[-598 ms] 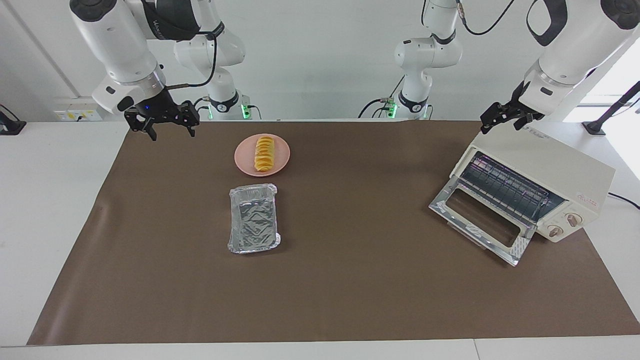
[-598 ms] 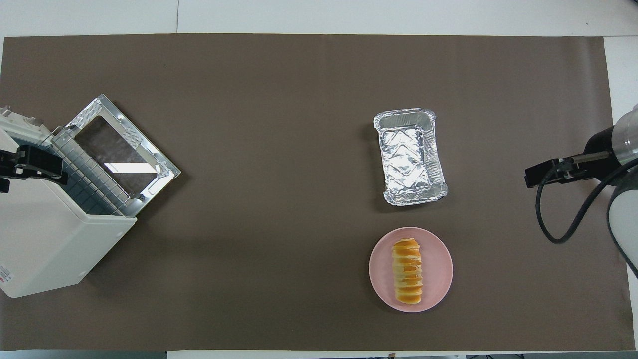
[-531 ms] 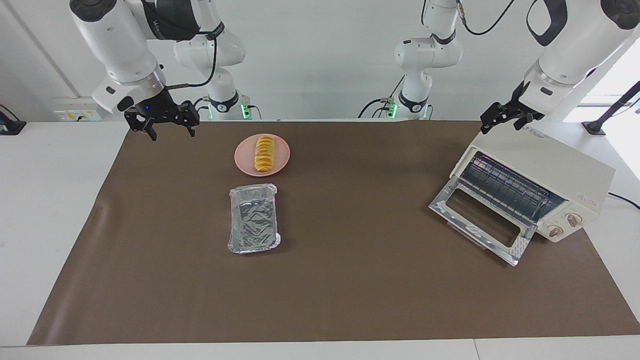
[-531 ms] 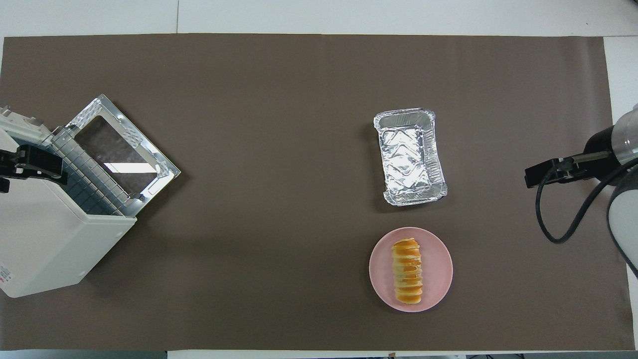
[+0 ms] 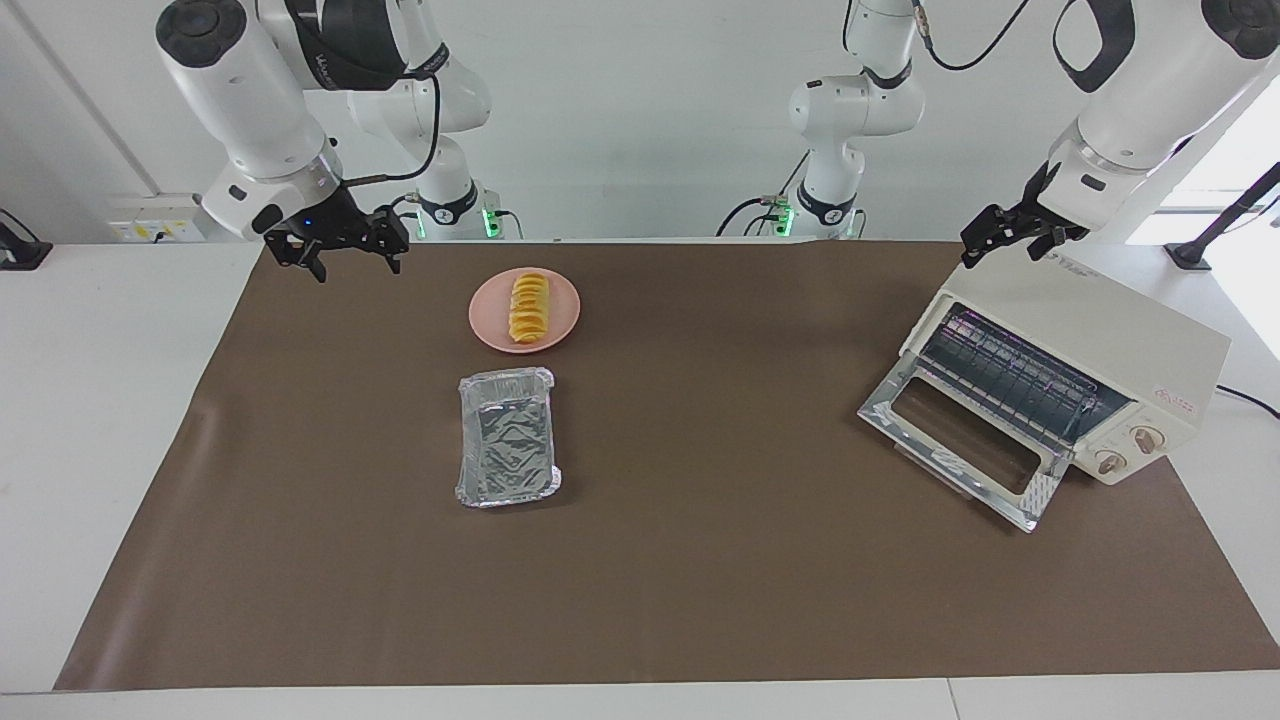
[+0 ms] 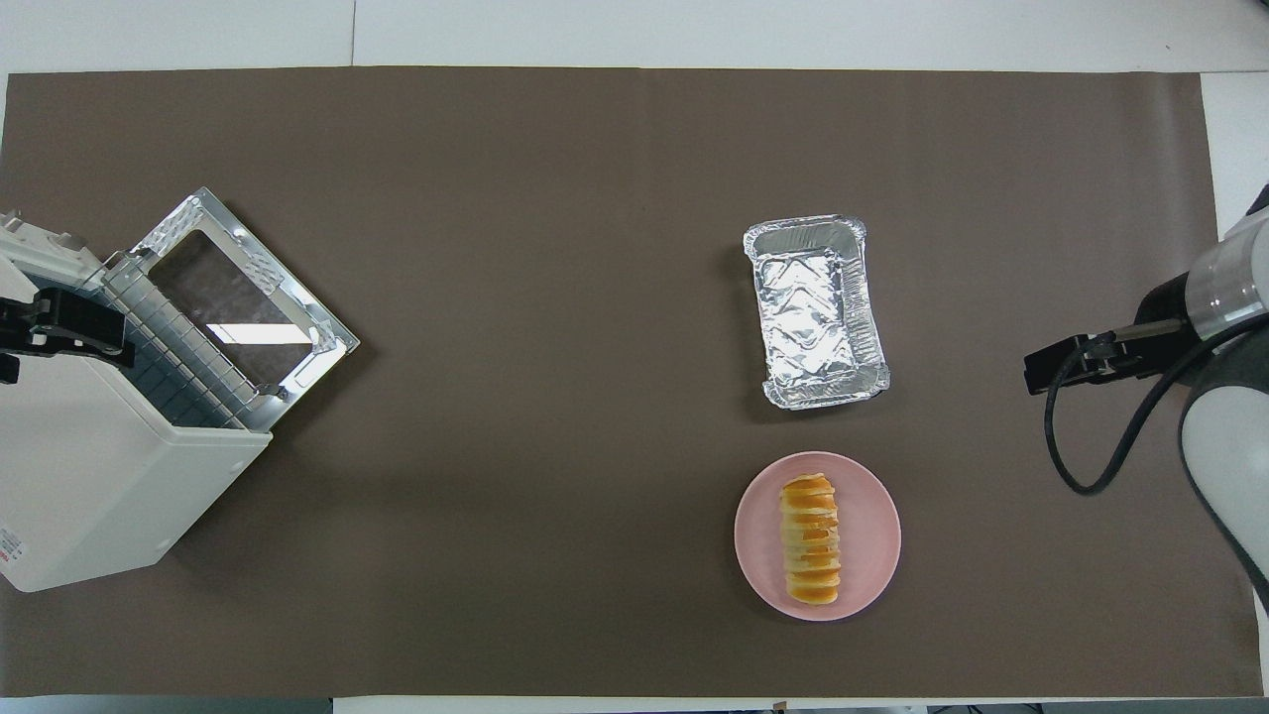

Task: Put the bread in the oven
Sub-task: 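Move the right gripper toward the bread slices on the pink plate, then grasp the row of bread slices with the right gripper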

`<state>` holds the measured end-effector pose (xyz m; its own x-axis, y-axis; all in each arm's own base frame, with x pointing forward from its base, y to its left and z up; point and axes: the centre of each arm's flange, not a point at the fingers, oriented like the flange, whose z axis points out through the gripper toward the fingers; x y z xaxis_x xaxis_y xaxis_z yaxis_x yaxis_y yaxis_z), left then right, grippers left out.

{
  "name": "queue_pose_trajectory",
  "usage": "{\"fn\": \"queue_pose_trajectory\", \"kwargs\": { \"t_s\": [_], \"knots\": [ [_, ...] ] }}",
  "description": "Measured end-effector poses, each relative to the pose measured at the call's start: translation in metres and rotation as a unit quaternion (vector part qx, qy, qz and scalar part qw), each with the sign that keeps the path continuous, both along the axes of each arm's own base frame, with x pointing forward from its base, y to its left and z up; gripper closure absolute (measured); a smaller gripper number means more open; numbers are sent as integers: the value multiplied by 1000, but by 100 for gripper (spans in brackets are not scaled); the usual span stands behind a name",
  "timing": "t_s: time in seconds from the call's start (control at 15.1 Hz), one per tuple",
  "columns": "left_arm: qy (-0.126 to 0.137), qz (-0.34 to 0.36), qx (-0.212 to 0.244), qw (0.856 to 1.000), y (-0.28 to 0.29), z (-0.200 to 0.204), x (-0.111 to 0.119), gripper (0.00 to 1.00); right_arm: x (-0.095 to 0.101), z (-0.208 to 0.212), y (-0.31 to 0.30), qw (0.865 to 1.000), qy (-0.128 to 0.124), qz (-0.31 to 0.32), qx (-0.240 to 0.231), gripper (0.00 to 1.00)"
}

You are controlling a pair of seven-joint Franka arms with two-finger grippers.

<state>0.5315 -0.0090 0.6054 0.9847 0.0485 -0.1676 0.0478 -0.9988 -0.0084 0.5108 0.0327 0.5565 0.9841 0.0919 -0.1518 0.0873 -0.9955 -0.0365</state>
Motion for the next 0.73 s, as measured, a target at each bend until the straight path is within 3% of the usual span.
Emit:
{"fn": "queue_pose_trajectory", "kwargs": {
  "t_s": [0.27, 0.46, 0.73],
  "knots": [
    [0, 0, 0, 1000, 0, 0, 0, 0, -32, -64, 64, 999, 31, -20, 14, 0],
    [0, 0, 0, 1000, 0, 0, 0, 0, -51, -130, 104, 998, 28, -47, 35, 0],
    [0, 0, 0, 1000, 0, 0, 0, 0, -92, -205, 138, 997, 38, -56, 30, 0]
  ]
}}
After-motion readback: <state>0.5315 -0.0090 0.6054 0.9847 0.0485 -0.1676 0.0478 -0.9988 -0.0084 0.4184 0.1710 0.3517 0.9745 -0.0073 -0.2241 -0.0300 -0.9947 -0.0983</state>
